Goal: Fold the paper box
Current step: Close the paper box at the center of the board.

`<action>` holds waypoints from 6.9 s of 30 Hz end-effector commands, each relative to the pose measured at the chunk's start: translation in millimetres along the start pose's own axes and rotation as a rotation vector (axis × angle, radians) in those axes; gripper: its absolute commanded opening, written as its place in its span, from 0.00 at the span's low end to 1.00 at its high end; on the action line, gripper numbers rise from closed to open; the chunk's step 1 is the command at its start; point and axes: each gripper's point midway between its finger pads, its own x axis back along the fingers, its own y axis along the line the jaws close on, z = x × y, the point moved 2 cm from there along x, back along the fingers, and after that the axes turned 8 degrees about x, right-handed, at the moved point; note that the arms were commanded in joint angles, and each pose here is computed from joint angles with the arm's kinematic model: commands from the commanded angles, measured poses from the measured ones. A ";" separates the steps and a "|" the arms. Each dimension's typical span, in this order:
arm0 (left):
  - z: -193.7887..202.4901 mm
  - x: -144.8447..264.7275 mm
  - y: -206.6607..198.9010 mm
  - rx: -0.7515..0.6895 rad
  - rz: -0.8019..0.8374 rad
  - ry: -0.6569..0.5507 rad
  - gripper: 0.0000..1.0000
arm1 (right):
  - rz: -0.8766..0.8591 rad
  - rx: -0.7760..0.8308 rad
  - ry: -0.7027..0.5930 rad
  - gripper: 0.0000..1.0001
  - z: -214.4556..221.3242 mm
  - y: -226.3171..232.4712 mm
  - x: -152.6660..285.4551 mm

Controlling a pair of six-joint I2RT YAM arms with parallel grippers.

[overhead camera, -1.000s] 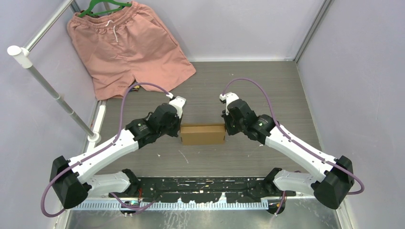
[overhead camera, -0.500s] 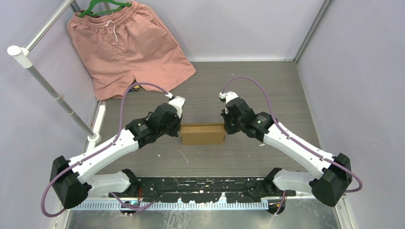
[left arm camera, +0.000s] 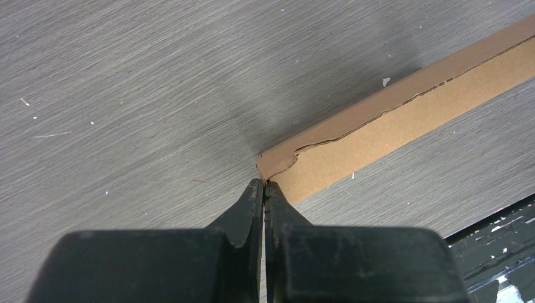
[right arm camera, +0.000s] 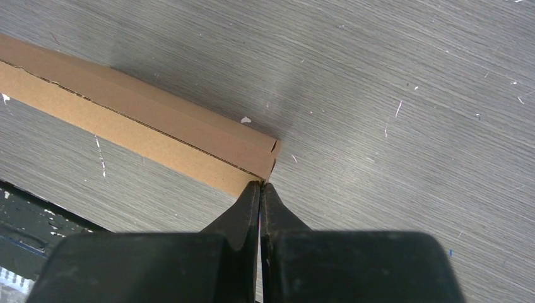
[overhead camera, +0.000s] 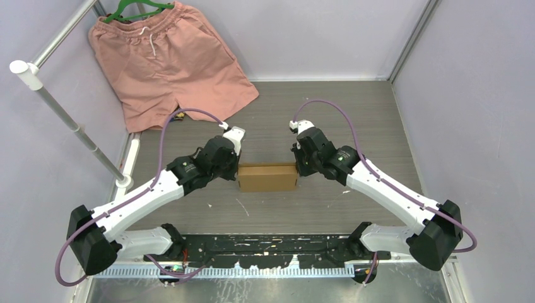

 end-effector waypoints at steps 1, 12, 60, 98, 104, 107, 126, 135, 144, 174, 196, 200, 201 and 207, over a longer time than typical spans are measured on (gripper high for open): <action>-19.4 4.6 -21.9 0.031 0.092 -0.043 0.00 | -0.112 -0.030 -0.070 0.01 -26.0 22.8 7.0; -20.2 6.2 -25.0 0.058 0.096 -0.027 0.01 | -0.127 -0.043 -0.058 0.01 -26.4 25.9 10.1; -21.7 3.6 -35.0 0.165 0.090 0.035 0.00 | -0.168 -0.112 -0.012 0.01 -32.4 35.7 13.1; -18.6 -0.7 -40.1 0.245 0.069 0.022 0.00 | -0.176 -0.120 -0.010 0.01 -19.9 35.9 7.2; -13.4 -2.3 -41.6 0.233 0.061 0.023 0.00 | -0.176 -0.118 -0.009 0.01 -19.6 36.1 6.5; -10.4 -3.3 -43.4 0.226 0.058 0.021 0.00 | -0.175 -0.119 -0.009 0.01 -19.7 35.7 6.5; 2.2 -7.4 -51.7 0.268 0.033 0.006 0.00 | -0.174 -0.126 -0.022 0.01 -13.9 34.1 6.8; 10.6 -6.0 -50.7 0.270 0.017 -0.011 0.00 | -0.175 -0.132 -0.027 0.01 -10.0 34.0 6.4; 19.6 -7.6 -51.3 0.269 0.008 -0.029 0.00 | -0.179 -0.133 -0.045 0.01 -7.5 33.6 5.2; 37.2 -4.7 -44.7 0.255 0.006 -0.108 0.00 | -0.132 -0.049 -0.083 0.01 2.0 31.1 1.8; 56.7 -12.2 -44.1 0.251 -0.006 -0.136 0.00 | -0.131 -0.045 -0.091 0.04 13.7 31.6 3.3; 58.7 -12.1 -43.9 0.247 -0.012 -0.141 0.00 | -0.141 -0.050 -0.099 0.08 13.6 32.4 6.5; 58.5 -11.6 -44.1 0.246 -0.013 -0.143 0.00 | -0.144 -0.052 -0.102 0.09 13.5 32.4 7.4; 58.2 -10.1 -42.8 0.241 -0.026 -0.148 0.00 | -0.157 -0.064 -0.135 0.22 10.0 32.8 16.1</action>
